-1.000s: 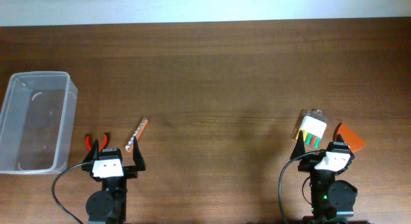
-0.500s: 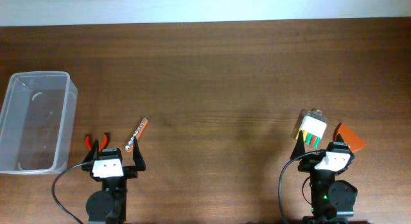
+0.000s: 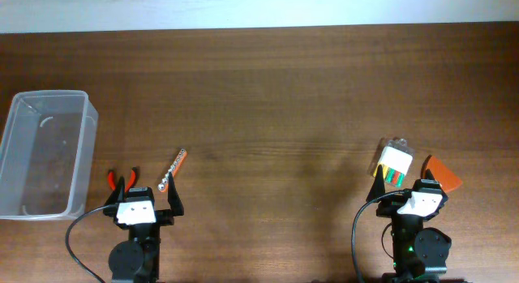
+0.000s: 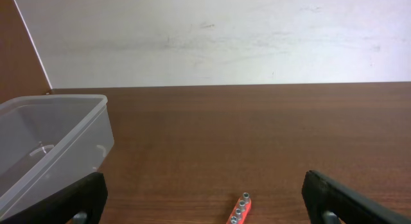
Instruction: Pack container
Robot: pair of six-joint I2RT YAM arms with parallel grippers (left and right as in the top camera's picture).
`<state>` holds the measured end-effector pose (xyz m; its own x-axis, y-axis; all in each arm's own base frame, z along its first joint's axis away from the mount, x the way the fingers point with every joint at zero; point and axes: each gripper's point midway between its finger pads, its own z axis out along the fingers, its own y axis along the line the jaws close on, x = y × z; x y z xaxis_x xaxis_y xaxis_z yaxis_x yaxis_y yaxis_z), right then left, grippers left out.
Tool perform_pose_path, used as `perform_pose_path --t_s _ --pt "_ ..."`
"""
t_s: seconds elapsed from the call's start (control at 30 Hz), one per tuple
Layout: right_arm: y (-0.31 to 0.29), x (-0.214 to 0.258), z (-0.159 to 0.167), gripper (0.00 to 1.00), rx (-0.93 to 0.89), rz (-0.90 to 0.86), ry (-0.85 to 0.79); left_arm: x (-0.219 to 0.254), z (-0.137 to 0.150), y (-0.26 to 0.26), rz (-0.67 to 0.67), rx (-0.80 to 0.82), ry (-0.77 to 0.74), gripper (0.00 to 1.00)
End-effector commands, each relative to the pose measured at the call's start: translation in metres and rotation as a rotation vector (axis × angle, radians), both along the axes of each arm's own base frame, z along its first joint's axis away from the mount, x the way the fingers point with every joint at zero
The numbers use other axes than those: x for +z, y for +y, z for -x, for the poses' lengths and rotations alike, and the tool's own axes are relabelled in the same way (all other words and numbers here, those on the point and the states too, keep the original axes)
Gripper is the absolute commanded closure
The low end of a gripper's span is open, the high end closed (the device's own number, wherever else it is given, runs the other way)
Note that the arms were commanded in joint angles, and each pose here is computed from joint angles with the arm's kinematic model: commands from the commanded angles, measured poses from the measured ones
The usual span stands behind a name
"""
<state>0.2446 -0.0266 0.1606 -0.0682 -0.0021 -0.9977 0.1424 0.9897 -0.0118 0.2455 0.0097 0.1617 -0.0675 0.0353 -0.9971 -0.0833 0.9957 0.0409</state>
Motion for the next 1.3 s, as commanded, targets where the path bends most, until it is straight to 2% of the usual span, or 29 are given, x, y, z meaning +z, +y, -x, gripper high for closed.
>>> perform_pose_path --t_s 0.0,0.53,0.9,1.0,1.27 --pt "-0.001 -0.002 0.000 0.01 -0.012 -0.004 0.000 -0.001 0.000 -0.002 -0.014 -0.014 0.000 0.01" --pt "-0.001 -0.002 0.000 0.01 -0.012 -0.004 0.000 -0.004 0.000 -0.005 -0.013 -0.026 0.009 0.01" --pt "-0.001 -0.002 0.000 0.01 -0.012 -0.004 0.000 -0.036 -0.004 -0.023 -0.006 -0.135 0.150 0.01" --pt "-0.005 0.008 0.001 0.01 -0.035 -0.002 -0.041 -0.045 -0.004 -0.023 -0.006 -0.135 0.189 0.01" --pt "-0.002 0.003 0.000 0.01 -0.018 -0.004 -0.024 -0.059 -0.004 -0.023 -0.006 -0.135 0.249 0.01"
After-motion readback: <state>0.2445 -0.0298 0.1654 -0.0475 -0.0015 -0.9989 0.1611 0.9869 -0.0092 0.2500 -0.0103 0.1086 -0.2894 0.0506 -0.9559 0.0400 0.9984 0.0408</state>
